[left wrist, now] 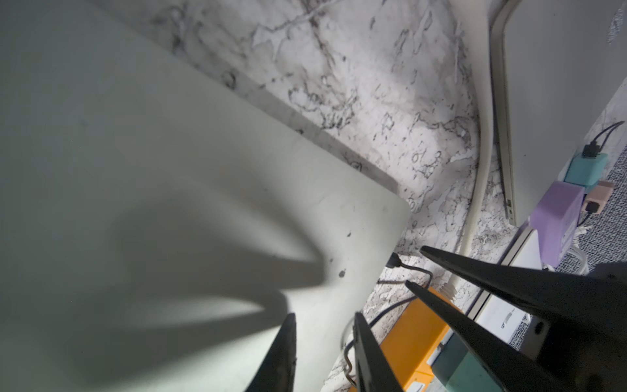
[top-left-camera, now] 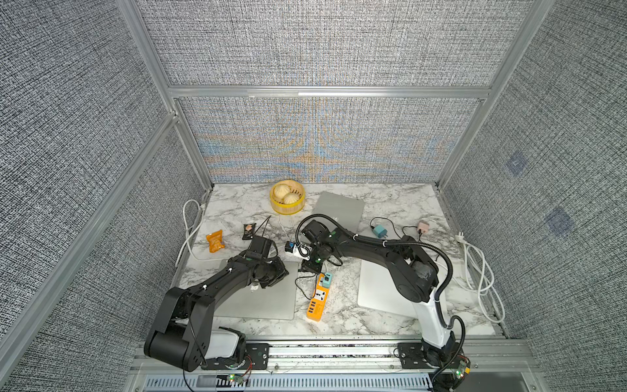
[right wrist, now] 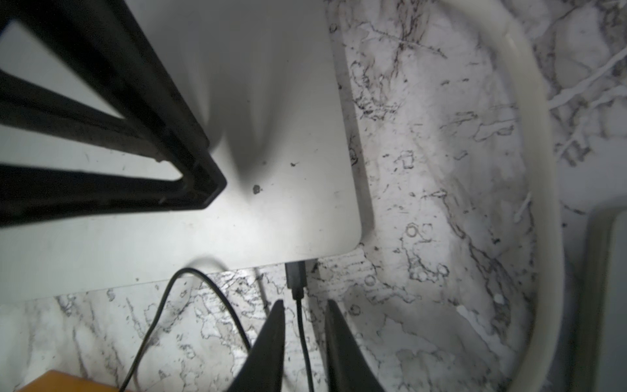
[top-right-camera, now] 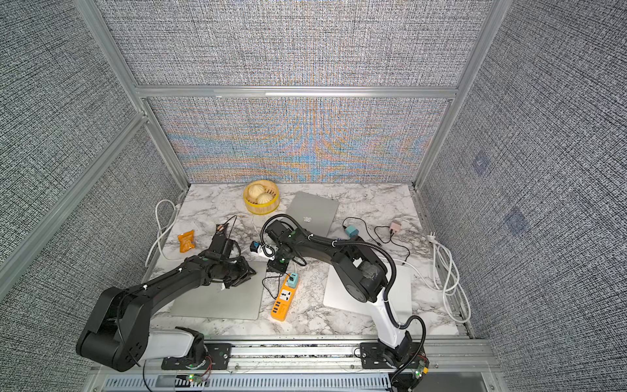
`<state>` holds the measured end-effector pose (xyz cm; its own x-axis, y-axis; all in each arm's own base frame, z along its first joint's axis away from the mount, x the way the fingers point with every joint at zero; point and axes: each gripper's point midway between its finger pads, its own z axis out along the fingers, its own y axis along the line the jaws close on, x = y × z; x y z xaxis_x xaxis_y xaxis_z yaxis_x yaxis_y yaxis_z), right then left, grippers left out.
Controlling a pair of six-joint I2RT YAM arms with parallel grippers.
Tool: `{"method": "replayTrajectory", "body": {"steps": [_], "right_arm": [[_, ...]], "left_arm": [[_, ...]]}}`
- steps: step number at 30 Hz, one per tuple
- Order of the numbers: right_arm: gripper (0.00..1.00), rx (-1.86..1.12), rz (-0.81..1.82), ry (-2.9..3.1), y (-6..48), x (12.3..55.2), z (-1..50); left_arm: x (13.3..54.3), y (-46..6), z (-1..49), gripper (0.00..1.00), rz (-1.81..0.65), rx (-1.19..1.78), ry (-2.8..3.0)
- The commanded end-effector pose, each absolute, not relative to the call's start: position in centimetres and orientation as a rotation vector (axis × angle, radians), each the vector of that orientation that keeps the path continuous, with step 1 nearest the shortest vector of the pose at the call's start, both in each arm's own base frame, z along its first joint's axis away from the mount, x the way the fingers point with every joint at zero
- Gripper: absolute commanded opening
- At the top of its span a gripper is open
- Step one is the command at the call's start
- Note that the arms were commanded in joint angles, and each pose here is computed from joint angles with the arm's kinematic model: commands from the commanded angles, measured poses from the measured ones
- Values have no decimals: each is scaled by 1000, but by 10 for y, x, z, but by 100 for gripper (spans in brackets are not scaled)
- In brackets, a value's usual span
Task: Unplug the laptop charger
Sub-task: Remove the charging cable from the laptop.
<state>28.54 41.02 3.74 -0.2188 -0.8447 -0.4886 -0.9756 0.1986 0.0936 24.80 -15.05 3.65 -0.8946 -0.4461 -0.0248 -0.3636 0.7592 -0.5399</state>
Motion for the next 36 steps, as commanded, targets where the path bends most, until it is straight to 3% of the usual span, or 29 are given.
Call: {"method": "replayTrajectory", "body": {"steps": [1, 20, 31, 36], "right_arm": [[24, -1741, 558, 2111, 412, 285, 38], [23, -1798, 566, 2052, 421, 279, 20], [6, -1830, 503, 2012, 416, 277, 18], [4, -1848, 477, 1998, 411, 275, 21]], "left_arm": [[255, -158, 43, 29, -939, -666, 2745], [248, -157, 34, 29, -975, -710, 2761], [247, -155, 30, 29, -959, -722, 2772], [247, -152, 26, 28, -929, -730, 2780]]}}
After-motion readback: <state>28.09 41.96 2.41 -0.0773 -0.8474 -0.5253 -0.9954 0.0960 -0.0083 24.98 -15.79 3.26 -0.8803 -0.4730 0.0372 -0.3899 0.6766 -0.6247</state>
